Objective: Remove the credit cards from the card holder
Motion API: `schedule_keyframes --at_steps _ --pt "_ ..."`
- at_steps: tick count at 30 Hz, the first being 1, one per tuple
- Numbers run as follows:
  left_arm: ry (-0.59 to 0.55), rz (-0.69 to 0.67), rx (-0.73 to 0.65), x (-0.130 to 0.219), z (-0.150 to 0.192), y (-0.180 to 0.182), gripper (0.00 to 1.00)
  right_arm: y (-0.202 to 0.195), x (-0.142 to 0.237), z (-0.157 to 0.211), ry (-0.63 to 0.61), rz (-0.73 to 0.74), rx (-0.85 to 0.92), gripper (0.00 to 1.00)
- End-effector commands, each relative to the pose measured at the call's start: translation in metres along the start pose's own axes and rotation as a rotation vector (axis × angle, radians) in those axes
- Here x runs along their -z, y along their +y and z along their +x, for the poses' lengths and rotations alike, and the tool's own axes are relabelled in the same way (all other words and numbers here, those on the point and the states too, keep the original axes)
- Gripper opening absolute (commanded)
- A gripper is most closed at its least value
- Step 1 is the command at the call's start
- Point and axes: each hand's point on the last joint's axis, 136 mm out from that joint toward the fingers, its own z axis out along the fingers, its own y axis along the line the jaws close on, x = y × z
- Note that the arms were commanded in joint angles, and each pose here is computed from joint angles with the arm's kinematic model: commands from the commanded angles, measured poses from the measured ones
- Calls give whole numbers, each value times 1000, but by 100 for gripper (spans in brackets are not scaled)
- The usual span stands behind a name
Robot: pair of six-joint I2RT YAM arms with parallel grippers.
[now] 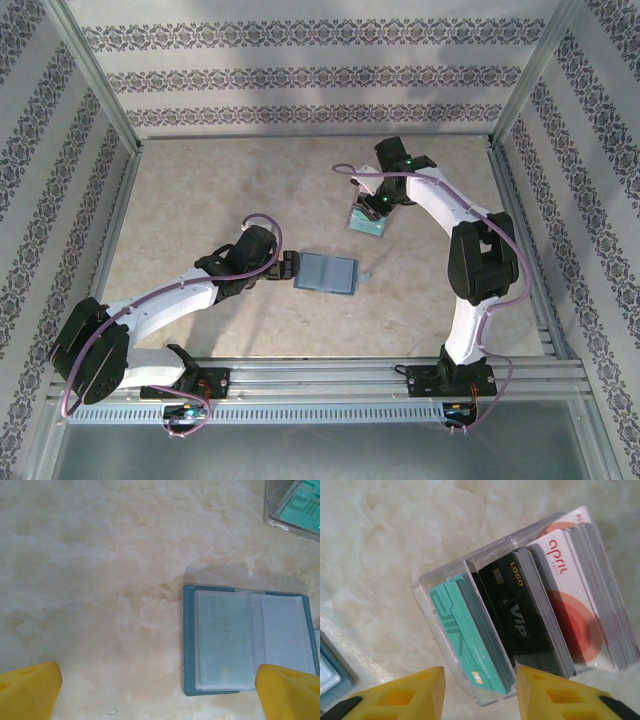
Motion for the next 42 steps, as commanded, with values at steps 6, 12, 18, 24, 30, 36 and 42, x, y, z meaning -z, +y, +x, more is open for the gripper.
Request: schedule_keyframes --at_steps 6,12,18,24,30,36,42 --pt "-33 -42 17 -6 -17 8 99 32 33 -1 -15 153 -369 50" --pt "-55 -82 71 -9 -24 24 99 93 32 10 9 152 -456 57" --pt "-66 -72 216 -9 -22 51 99 149 15 17 47 152 -507 67" --pt "-96 -105 288 0 -20 78 99 192 -5 13 77 128 -514 73" --pt "-134 -119 323 11 -18 92 99 216 -28 8 110 121 -487 73" --pt "-125 -124 326 12 -12 96 99 224 -44 7 132 115 -470 73" --pt "-122 -118 332 12 -10 95 99 225 -58 14 163 127 -468 72"
